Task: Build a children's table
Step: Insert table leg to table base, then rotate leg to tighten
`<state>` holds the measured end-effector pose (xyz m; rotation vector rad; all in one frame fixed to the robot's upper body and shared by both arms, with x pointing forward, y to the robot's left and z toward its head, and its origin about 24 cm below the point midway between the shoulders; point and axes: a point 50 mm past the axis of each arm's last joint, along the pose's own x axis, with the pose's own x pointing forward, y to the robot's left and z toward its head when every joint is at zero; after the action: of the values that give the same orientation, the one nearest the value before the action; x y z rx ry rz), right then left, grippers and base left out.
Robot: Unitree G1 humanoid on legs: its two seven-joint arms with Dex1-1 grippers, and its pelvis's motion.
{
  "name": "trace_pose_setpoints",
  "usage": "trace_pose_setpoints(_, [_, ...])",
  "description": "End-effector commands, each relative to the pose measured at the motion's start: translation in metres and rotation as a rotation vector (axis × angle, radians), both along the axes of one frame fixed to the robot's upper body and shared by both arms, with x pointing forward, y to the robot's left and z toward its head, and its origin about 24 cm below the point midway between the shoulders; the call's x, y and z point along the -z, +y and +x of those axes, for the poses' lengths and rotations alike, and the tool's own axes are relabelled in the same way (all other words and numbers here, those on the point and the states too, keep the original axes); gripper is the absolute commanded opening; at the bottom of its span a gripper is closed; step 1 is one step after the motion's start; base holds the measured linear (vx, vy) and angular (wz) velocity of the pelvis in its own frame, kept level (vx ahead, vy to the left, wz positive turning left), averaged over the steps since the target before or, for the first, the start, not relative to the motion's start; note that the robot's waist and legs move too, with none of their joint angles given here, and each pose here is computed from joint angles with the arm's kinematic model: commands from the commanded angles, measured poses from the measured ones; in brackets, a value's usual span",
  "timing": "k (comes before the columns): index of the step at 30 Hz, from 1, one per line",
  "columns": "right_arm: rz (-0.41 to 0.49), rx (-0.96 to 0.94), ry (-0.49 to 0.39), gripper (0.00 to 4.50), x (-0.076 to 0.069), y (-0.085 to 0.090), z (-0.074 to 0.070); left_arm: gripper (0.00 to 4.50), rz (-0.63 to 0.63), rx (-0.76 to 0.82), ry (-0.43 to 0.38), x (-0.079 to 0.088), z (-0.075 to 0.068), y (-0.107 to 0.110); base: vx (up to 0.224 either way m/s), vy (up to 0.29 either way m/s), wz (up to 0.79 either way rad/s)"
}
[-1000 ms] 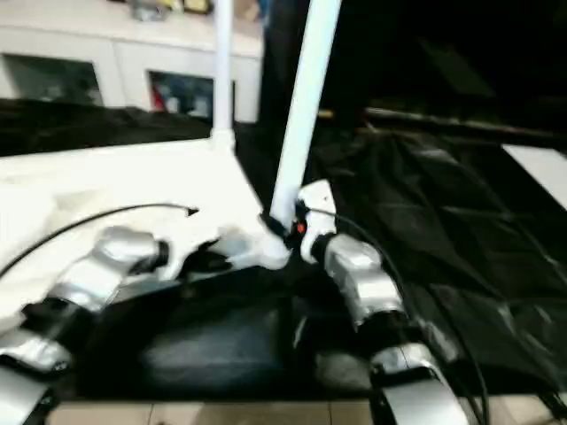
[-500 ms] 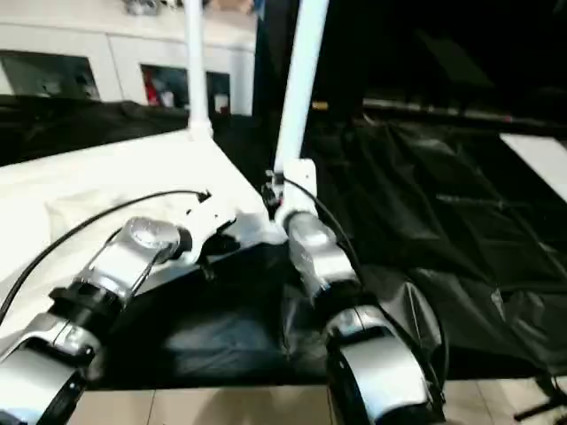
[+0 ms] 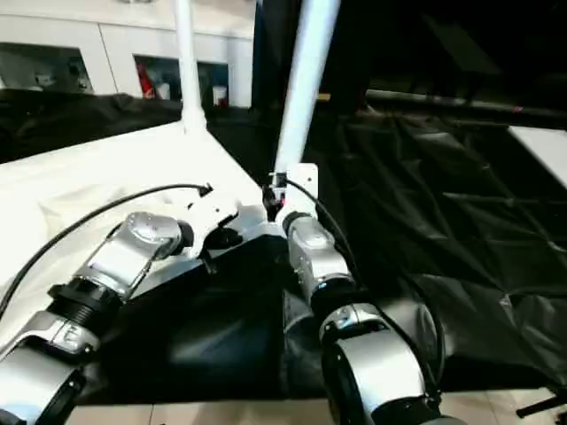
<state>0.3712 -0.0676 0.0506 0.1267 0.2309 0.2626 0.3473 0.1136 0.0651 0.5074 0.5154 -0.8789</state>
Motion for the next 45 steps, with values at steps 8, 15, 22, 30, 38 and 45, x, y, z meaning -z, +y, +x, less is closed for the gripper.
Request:
trace_pose_setpoints(8, [-0.003,-0.314,-0.109,3.76,-0.004,-0.026,-0.011,0.0,0.034,0.096,-0.025,-0.001,-0.007,0.016,0.0,0.0,0.0])
trace_pose_setpoints(15, [-0.083,-0.68,-0.08,3.93,-0.008,-0.058,-0.044,0.0,0.005,0.332,-0.009,0.001,-0.026,0.022,0.0,0.0,0.0])
trace_pose_setpoints(22, [-0.146,-0.901,-0.041,3.93,-0.011,-0.078,-0.066,0.0,-0.052,0.431,0.026,0.003,-0.037,0.026,0.0,0.0,0.0])
trace_pose_setpoints(30, [-0.204,-0.946,-0.042,3.93,-0.015,-0.078,-0.071,0.0,-0.103,0.542,0.064,-0.002,-0.05,0.023,0.0,0.0,0.0])
trace_pose_setpoints(38, [-0.228,-0.962,-0.04,3.93,-0.009,-0.072,-0.072,0.0,-0.09,0.552,0.063,-0.002,-0.05,0.025,0.0,0.0,0.0])
trace_pose_setpoints(45, [-0.244,-0.96,-0.05,3.68,-0.006,-0.068,-0.07,0.0,-0.085,0.548,0.062,-0.002,-0.05,0.026,0.0,0.0,0.0])
